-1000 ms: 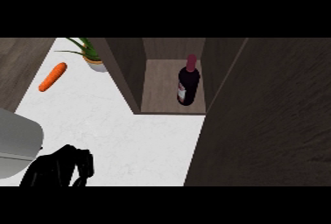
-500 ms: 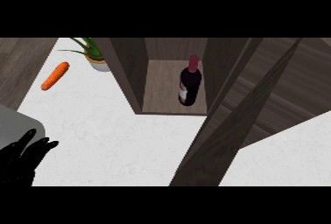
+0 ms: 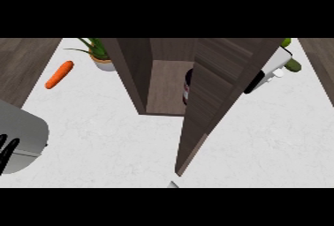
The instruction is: Pick up the wine, place it into the cabinet and close the cabinet
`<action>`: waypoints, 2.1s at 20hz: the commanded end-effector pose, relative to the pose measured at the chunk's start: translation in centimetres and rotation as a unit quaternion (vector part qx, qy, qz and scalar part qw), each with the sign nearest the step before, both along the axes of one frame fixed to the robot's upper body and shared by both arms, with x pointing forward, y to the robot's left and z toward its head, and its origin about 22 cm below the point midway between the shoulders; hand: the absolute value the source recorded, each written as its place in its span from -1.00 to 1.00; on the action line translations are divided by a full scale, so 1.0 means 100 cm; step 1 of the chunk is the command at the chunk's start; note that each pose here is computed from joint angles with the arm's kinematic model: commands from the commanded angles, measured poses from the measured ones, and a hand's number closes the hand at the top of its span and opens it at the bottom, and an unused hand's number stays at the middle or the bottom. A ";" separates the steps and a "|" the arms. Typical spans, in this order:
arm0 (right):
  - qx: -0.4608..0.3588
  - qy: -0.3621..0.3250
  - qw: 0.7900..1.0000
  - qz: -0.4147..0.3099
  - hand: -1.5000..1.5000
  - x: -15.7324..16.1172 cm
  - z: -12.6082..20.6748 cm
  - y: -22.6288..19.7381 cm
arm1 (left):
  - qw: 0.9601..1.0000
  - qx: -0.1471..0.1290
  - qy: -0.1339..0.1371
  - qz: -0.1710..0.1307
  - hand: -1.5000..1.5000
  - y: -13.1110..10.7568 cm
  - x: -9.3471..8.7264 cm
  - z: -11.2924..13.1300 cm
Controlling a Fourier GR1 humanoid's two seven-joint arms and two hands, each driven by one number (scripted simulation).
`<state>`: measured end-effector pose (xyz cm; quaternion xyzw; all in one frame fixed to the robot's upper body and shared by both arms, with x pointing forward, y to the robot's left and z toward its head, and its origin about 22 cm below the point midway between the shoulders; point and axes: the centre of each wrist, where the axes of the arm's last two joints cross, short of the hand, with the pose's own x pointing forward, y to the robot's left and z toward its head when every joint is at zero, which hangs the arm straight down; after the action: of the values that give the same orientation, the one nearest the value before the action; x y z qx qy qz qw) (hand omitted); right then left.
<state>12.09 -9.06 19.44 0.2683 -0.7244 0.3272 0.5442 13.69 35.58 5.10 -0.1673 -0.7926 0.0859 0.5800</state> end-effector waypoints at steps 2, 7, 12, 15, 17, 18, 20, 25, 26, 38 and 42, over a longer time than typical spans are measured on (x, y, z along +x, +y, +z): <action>0.059 -0.027 0.998 -0.015 1.00 0.004 0.004 0.044 | 1.000 0.006 -0.008 -0.004 -1.00 0.019 -0.003 0.008; 0.076 -0.029 0.995 -0.049 1.00 0.022 0.012 0.052 | 1.000 0.002 -0.013 -0.017 -1.00 0.047 -0.011 0.004; 0.079 -0.035 0.990 -0.110 1.00 0.063 0.024 0.068 | 1.000 -0.001 -0.016 -0.013 -1.00 0.060 -0.011 0.009; 0.074 -0.027 0.990 -0.114 1.00 0.091 0.043 0.078 | 1.000 0.008 -0.017 -0.013 -1.00 0.073 -0.014 0.017; 0.063 -0.031 0.991 -0.112 1.00 0.107 0.053 0.087 | 1.000 0.013 -0.008 -0.004 -1.00 0.081 -0.015 0.020; 0.067 -0.017 0.991 -0.116 1.00 0.117 0.060 0.090 | 1.000 0.009 -0.012 -0.013 -1.00 0.077 -0.016 0.019; 0.067 -0.024 0.992 -0.105 1.00 0.135 0.070 0.090 | 1.000 0.005 -0.006 -0.008 -1.00 0.082 -0.021 0.017; 0.039 -0.025 0.997 -0.058 1.00 0.177 0.086 0.097 | 1.000 0.013 -0.017 -0.002 -1.00 0.088 -0.017 0.018; 0.023 -0.008 0.998 -0.050 1.00 0.187 0.068 0.099 | 1.000 0.010 -0.016 -0.004 -1.00 0.087 -0.020 0.019; -0.171 0.123 0.958 0.194 1.00 0.228 0.033 0.116 | 1.000 0.012 -0.015 -0.011 -1.00 0.108 -0.016 0.029; -0.144 0.167 0.954 0.204 1.00 0.251 0.030 0.113 | 1.000 0.012 -0.007 -0.008 -1.00 0.091 -0.022 0.018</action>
<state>35.44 2.12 22.54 0.3532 -0.5243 0.4907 0.5997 11.60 44.42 6.98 -0.1600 -0.7792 0.0659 0.6023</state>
